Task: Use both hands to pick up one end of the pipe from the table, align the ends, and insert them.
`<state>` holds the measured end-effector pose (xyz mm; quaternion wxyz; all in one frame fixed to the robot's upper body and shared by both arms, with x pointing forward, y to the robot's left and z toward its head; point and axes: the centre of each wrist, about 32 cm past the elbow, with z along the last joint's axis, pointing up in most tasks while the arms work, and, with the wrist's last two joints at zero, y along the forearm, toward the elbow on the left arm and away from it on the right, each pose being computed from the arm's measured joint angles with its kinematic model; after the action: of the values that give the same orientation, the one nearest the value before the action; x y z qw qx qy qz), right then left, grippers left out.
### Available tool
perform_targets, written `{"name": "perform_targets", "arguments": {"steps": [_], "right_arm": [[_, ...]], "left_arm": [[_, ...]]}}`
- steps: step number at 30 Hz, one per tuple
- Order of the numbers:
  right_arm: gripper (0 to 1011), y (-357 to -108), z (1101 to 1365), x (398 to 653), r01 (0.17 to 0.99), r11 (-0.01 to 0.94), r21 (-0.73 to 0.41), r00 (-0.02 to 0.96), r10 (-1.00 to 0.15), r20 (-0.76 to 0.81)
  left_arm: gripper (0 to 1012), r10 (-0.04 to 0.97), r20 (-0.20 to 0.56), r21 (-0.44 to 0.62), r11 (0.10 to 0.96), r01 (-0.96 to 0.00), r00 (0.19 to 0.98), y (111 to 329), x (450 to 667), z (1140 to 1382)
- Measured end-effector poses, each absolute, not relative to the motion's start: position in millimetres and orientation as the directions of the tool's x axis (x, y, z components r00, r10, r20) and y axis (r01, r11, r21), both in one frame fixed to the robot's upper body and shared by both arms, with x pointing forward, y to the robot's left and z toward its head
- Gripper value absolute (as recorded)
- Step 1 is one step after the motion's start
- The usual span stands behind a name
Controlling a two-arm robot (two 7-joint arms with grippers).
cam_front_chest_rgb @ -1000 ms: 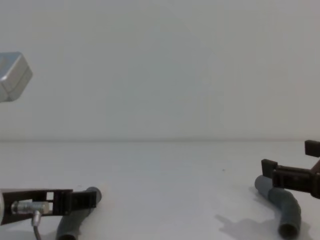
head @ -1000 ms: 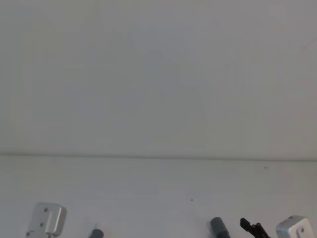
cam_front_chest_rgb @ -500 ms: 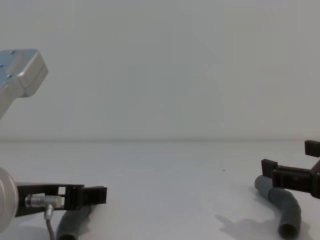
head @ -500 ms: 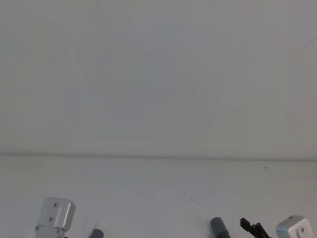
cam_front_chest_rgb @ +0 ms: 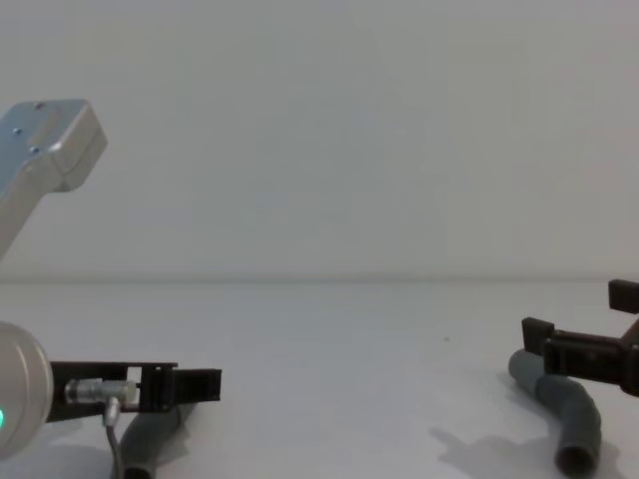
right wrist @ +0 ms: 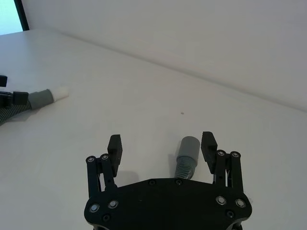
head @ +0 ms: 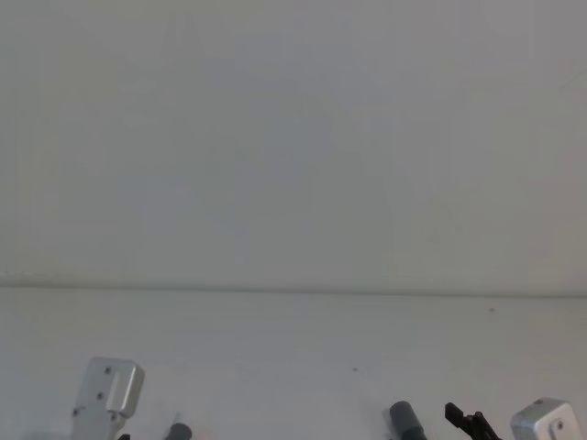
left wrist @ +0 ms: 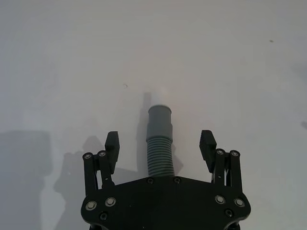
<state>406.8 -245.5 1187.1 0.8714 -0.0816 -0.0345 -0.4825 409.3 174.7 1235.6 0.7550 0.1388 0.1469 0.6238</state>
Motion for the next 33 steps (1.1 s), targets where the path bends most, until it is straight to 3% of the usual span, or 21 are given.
{"name": "perform_targets", "arguments": {"steps": [33], "right_arm": [[1002, -245.5, 1187.1, 406.8, 0.847, 0.521, -0.109, 0.532, -0.835, 0.139]], "left_arm": [[1001, 0.986, -0.074, 0.449, 0.169, -0.877, 0.152, 168.2, 433.4, 1227.8]]}}
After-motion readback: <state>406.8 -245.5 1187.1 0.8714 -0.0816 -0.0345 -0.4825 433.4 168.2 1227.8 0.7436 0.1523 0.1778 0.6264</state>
